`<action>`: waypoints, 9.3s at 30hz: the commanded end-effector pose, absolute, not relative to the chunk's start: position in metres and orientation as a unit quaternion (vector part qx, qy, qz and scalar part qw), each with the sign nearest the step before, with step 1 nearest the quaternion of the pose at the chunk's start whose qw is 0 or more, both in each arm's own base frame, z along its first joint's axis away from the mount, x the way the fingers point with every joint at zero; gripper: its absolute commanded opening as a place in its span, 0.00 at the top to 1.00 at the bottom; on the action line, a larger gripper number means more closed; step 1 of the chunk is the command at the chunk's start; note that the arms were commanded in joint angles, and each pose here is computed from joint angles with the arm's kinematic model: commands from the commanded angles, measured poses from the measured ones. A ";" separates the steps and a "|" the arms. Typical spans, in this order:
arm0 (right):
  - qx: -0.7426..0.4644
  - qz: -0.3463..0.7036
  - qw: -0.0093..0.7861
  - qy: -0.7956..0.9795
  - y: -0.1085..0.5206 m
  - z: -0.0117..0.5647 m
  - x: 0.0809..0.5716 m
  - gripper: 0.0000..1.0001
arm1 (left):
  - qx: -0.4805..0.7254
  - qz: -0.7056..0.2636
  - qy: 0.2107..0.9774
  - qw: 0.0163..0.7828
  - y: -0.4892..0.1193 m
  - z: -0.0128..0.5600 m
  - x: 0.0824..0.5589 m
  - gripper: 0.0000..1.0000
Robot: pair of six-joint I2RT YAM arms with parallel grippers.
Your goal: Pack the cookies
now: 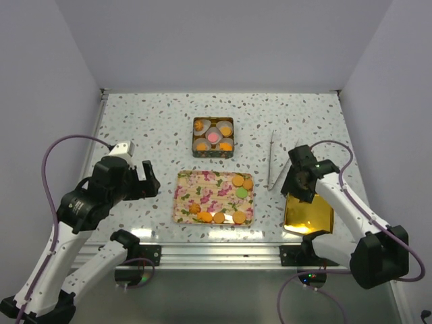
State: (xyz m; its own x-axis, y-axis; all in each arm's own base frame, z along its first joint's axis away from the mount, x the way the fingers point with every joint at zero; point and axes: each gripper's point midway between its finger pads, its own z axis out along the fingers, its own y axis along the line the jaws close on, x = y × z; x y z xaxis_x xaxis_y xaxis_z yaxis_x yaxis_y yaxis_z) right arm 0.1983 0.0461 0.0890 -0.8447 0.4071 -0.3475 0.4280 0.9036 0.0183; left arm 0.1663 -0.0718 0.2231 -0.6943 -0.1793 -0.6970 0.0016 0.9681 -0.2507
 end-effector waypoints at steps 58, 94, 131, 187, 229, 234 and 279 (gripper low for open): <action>0.056 0.555 0.287 0.779 0.232 0.388 0.285 1.00 | -0.042 -0.173 0.831 0.527 -0.120 0.372 0.284 0.00; -0.044 0.907 0.219 0.356 0.264 0.553 0.260 1.00 | 0.070 -0.752 0.510 0.410 -0.220 0.484 0.311 0.02; 0.026 0.668 0.288 0.685 0.298 0.410 0.307 0.30 | -0.036 -0.724 0.540 0.427 -0.197 0.448 0.341 1.00; 0.251 0.557 0.340 0.715 0.265 0.304 0.345 0.95 | -0.156 -0.445 0.804 0.362 -0.165 0.304 0.336 0.03; 0.198 0.602 0.283 0.720 0.290 0.187 0.431 1.00 | -0.121 -0.232 0.891 0.370 -0.176 0.234 0.369 0.07; 0.192 0.612 0.270 0.719 0.292 0.184 0.430 1.00 | -0.124 -0.228 0.892 0.371 -0.171 0.221 0.379 0.07; 0.225 0.572 0.231 0.754 0.266 0.104 0.427 0.62 | -0.096 -0.229 0.925 0.289 -0.208 0.117 0.460 0.09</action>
State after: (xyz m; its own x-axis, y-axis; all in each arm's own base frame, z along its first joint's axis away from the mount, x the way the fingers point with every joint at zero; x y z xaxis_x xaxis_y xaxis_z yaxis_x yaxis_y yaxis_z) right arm 0.4236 0.2701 0.1036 -0.7940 0.6055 -0.0549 0.1139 0.2369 0.9649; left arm 0.4370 -0.2002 0.0974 -0.8459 -0.3167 -0.4292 -0.1053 0.8879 -0.4478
